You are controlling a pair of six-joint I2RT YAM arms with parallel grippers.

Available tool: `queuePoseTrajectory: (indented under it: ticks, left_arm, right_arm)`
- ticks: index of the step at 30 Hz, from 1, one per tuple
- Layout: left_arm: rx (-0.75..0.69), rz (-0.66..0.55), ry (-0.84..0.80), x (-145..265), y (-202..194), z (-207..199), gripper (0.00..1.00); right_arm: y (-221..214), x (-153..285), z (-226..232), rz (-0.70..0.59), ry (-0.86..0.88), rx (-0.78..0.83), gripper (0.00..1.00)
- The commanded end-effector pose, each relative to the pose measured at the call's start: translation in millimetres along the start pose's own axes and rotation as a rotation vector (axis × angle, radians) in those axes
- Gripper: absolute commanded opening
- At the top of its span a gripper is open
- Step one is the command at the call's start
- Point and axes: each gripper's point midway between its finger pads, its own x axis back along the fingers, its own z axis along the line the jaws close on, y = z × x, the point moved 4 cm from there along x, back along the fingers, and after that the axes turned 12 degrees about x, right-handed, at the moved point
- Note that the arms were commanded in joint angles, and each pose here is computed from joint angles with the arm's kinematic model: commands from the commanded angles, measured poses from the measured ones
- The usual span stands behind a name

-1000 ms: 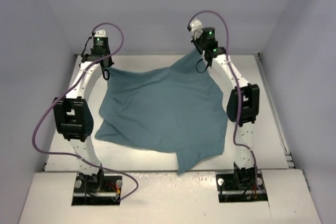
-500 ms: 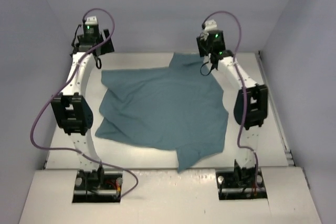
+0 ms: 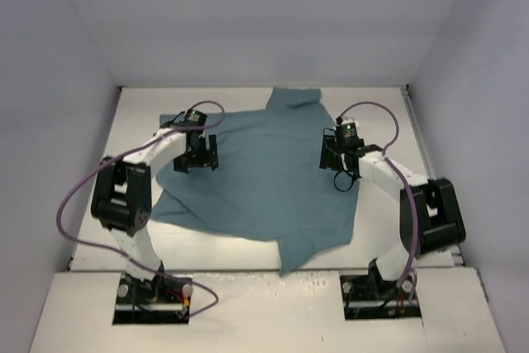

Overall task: Fold and stack the t-shirts
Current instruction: Flatten out the tshirt

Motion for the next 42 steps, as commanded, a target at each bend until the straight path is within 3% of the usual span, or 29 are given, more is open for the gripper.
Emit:
queuePoseTrajectory:
  ticks: [1,11,20,24,26,29,32,37,42]
  left_arm:
    - [0.028,-0.044,-0.029,6,6,-19,0.80]
    - [0.035,0.026,0.025,-47,20,-29,0.78]
    - [0.094,-0.022,-0.041,-75,89,-63,0.79]
    - [0.103,-0.082,-0.141,-50,120,-76,0.81]
    - [0.107,-0.166,-0.186,-2,137,-74,0.82]
    - [0.116,-0.262,-0.170,55,137,-47,0.84]
    - [0.173,-0.277,-0.112,76,120,-1,0.84]
    - [0.362,-0.174,0.013,58,67,74,0.84]
    - [0.505,-0.100,0.063,29,37,109,0.82]
  right_arm:
    - [-18,-5,12,0.036,0.042,-0.082,0.56]
    - [-36,-53,-4,0.168,-0.017,-0.118,0.54]
    - [45,-104,-34,0.095,-0.051,-0.079,0.54]
    - [102,-110,-45,-0.015,-0.057,-0.068,0.54]
    - [128,-98,-46,-0.074,-0.055,-0.049,0.54]
    - [152,-66,-40,-0.151,-0.014,-0.036,0.55]
    - [153,-26,-40,-0.199,-0.020,-0.046,0.56]
    - [88,3,-42,-0.120,-0.032,-0.120,0.56]
    - [44,19,-45,-0.079,-0.062,-0.195,0.55]
